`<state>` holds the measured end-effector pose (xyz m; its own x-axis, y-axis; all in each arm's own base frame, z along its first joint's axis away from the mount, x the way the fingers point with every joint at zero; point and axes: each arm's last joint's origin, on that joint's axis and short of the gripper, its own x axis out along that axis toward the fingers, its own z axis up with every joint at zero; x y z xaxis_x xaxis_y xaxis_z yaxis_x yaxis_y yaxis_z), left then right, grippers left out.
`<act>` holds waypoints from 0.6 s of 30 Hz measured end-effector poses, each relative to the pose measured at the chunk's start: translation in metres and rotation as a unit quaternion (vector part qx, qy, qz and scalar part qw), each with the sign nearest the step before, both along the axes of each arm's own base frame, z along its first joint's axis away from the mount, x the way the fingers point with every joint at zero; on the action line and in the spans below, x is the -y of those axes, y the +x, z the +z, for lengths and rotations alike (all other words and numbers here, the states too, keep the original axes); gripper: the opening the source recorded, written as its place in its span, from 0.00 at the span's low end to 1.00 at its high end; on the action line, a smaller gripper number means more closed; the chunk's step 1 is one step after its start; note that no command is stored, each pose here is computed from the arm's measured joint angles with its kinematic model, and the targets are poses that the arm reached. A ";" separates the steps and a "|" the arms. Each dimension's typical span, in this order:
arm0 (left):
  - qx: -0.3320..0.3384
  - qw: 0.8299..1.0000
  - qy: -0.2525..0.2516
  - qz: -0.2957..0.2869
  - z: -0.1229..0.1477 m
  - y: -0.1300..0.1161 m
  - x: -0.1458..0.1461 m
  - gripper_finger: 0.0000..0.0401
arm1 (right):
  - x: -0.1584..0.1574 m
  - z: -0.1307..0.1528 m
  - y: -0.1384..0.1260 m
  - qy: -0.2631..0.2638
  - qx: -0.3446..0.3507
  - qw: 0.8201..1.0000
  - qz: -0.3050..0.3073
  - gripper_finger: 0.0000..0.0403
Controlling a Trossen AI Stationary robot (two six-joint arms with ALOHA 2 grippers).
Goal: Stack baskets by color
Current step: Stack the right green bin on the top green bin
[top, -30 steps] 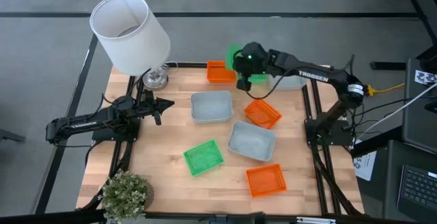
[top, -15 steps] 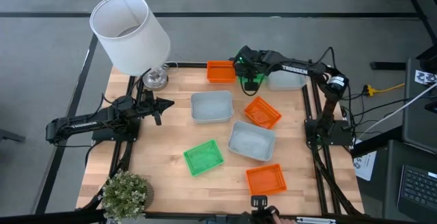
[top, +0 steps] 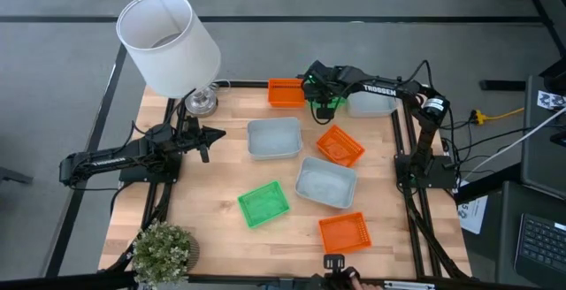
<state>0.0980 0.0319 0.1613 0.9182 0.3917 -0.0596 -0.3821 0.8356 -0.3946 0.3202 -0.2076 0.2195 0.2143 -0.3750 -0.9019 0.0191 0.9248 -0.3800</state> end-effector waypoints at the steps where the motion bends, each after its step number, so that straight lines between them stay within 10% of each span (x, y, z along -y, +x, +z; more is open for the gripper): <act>1: 0.000 1.000 0.000 0.000 0.000 0.000 0.000 0.00 | 0.000 0.000 0.000 0.000 0.000 1.000 0.000 0.07; 18: 0.000 1.000 -0.001 0.000 0.000 0.000 0.000 0.00 | -0.002 -0.001 -0.003 0.011 -0.015 1.000 -0.009 0.08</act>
